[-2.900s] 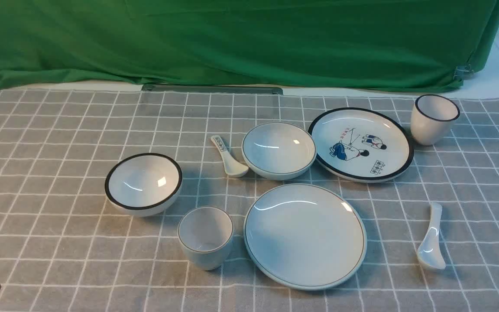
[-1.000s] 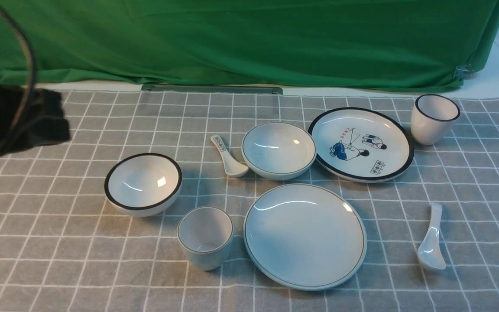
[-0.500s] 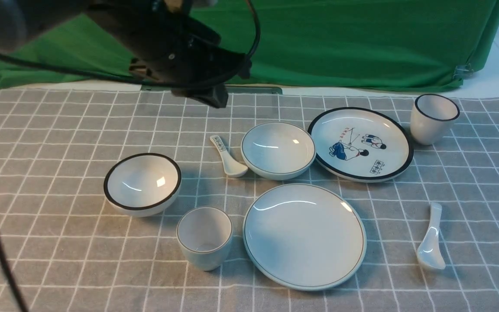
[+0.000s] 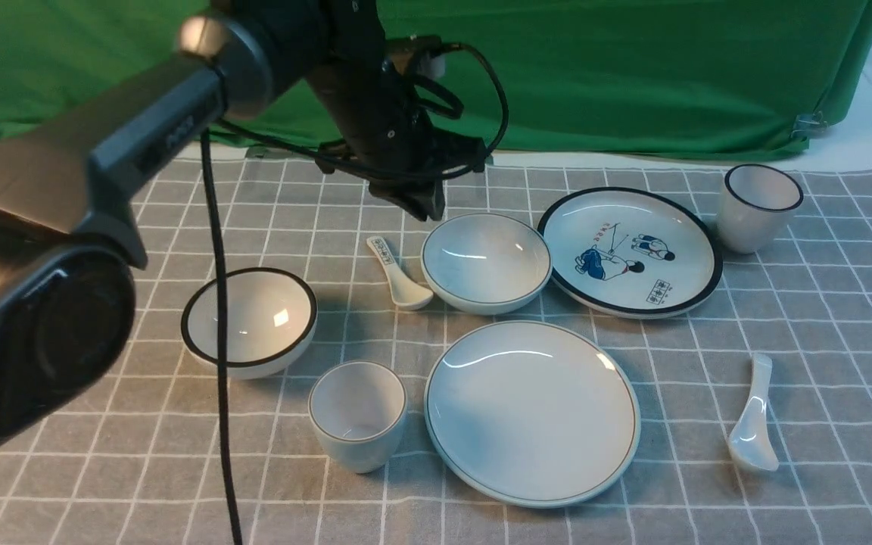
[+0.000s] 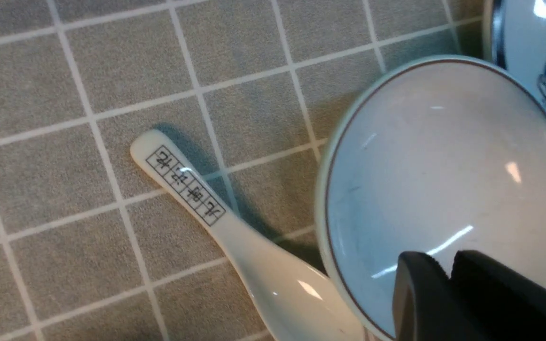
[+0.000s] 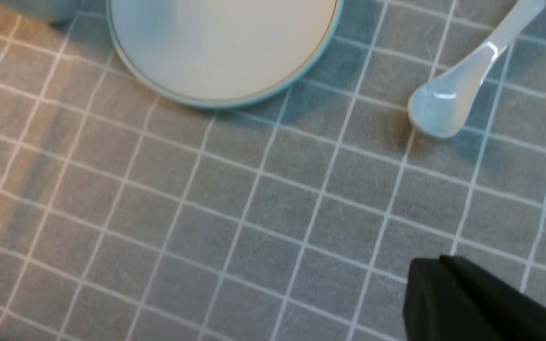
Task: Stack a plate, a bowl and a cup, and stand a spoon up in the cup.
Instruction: Use the left arm to grab a blue rice bowl
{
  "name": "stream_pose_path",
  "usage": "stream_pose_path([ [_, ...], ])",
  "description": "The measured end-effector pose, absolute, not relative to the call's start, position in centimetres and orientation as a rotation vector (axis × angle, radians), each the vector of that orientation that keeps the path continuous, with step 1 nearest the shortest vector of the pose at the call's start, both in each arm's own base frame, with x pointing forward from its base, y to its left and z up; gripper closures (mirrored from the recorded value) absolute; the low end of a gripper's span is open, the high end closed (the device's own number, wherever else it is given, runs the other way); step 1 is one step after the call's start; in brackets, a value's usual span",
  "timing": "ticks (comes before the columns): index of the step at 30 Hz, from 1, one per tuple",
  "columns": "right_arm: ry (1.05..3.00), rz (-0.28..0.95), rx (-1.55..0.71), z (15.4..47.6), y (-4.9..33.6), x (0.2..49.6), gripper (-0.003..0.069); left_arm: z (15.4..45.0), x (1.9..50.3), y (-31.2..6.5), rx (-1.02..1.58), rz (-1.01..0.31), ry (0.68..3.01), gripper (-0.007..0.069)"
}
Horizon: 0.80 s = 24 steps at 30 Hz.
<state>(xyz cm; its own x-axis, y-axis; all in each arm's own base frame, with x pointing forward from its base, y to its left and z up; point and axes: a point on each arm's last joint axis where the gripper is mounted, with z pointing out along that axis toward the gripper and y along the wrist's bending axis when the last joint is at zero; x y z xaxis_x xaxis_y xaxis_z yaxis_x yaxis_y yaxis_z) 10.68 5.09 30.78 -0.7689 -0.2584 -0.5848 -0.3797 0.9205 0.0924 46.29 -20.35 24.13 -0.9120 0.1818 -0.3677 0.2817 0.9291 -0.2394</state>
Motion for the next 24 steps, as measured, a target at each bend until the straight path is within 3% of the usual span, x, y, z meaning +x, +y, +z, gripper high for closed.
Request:
stream_pose_path([
  [1, 2.48, 0.276, -0.452, 30.8, 5.1, 10.7, 0.0632, 23.3, 46.6, -20.3, 0.337, -0.385, 2.746, 0.0459],
  [3, 2.475, 0.274, -0.458, 30.9, 5.1, 10.8, 0.0632, 22.9, 46.9, -20.3, 0.336, -0.374, 2.742, 0.0426],
  [4, 2.472, 0.273, -0.461, 30.9, 5.1, 10.8, 0.0631, 21.8, 47.3, -20.4, 0.33, -0.361, 2.735, 0.033],
  [8, 2.466, 0.273, -0.463, 30.9, 5.1, 10.8, 0.0627, 20.7, 47.8, -20.9, 0.336, -0.364, 2.715, 0.0185],
  [12, 2.455, 0.273, -0.466, 31.0, 5.2, 10.9, 0.0627, 19.5, 47.9, -21.6, 0.354, -0.365, 2.717, 0.012],
  [15, 2.451, 0.273, -0.465, 31.0, 5.2, 10.9, 0.0624, 18.8, 48.0, -21.8, 0.357, -0.363, 2.729, 0.0121],
  [19, 2.444, 0.273, -0.468, 31.0, 5.2, 11.0, 0.0624, 17.8, 48.0, -21.9, 0.352, -0.371, 2.75, 0.0206],
  [22, 2.43, 0.273, -0.469, 31.1, 5.2, 11.0, 0.0624, 17.5, 47.9, -21.9, 0.355, -0.377, 2.774, 0.0446],
  [24, 2.428, 0.273, -0.47, 31.1, 5.2, 11.1, 0.0624, 17.9, 47.8, -21.9, 0.362, -0.375, 2.783, 0.0547],
])
